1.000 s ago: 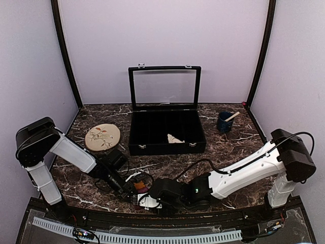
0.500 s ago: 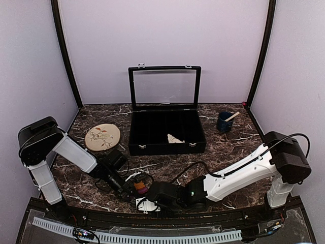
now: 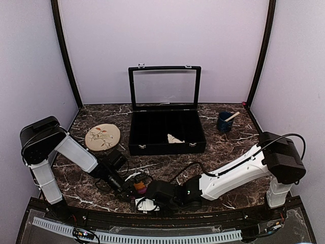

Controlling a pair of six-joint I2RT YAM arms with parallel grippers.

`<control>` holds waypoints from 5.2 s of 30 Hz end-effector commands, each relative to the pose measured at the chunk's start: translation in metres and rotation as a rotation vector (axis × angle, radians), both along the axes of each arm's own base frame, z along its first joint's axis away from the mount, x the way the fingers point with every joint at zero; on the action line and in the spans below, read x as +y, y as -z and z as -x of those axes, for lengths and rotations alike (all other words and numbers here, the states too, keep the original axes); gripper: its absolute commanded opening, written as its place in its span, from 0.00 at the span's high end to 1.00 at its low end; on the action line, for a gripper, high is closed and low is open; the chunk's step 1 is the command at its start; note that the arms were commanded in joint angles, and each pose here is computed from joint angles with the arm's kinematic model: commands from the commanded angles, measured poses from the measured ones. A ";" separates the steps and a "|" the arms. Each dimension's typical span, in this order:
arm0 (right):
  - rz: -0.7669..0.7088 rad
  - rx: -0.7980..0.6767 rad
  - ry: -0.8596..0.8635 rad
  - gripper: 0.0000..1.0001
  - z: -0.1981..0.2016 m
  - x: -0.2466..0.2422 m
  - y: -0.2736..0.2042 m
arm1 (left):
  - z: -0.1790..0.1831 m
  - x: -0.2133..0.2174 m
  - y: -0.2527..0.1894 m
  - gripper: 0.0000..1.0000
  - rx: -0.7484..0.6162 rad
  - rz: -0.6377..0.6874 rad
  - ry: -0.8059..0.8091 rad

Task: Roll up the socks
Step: Roll the sock at the center of the board.

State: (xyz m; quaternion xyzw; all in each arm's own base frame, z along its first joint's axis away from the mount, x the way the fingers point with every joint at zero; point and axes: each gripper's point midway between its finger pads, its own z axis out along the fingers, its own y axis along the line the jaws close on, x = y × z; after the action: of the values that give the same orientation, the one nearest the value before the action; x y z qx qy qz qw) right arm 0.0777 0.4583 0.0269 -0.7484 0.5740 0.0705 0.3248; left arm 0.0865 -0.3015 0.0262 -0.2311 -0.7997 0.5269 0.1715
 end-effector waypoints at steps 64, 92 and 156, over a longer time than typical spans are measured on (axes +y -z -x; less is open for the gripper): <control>0.241 0.551 0.623 1.00 -0.012 -0.107 0.046 | -0.099 0.040 -0.055 0.52 -0.724 -0.259 -0.367; 0.290 1.015 0.485 1.00 -0.015 -0.068 0.011 | -0.017 -0.033 -0.054 0.48 -1.266 -0.168 0.107; 0.311 1.087 0.416 1.00 -0.028 -0.077 0.007 | -0.015 -0.017 0.052 0.80 -1.174 -0.606 0.469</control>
State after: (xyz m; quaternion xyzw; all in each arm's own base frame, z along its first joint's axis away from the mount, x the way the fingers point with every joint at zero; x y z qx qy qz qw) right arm 0.1058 0.3864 0.0257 -0.5161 0.7885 0.3143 -0.1148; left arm 0.1106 -0.3811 0.0292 -0.5960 -0.7588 0.1104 -0.2381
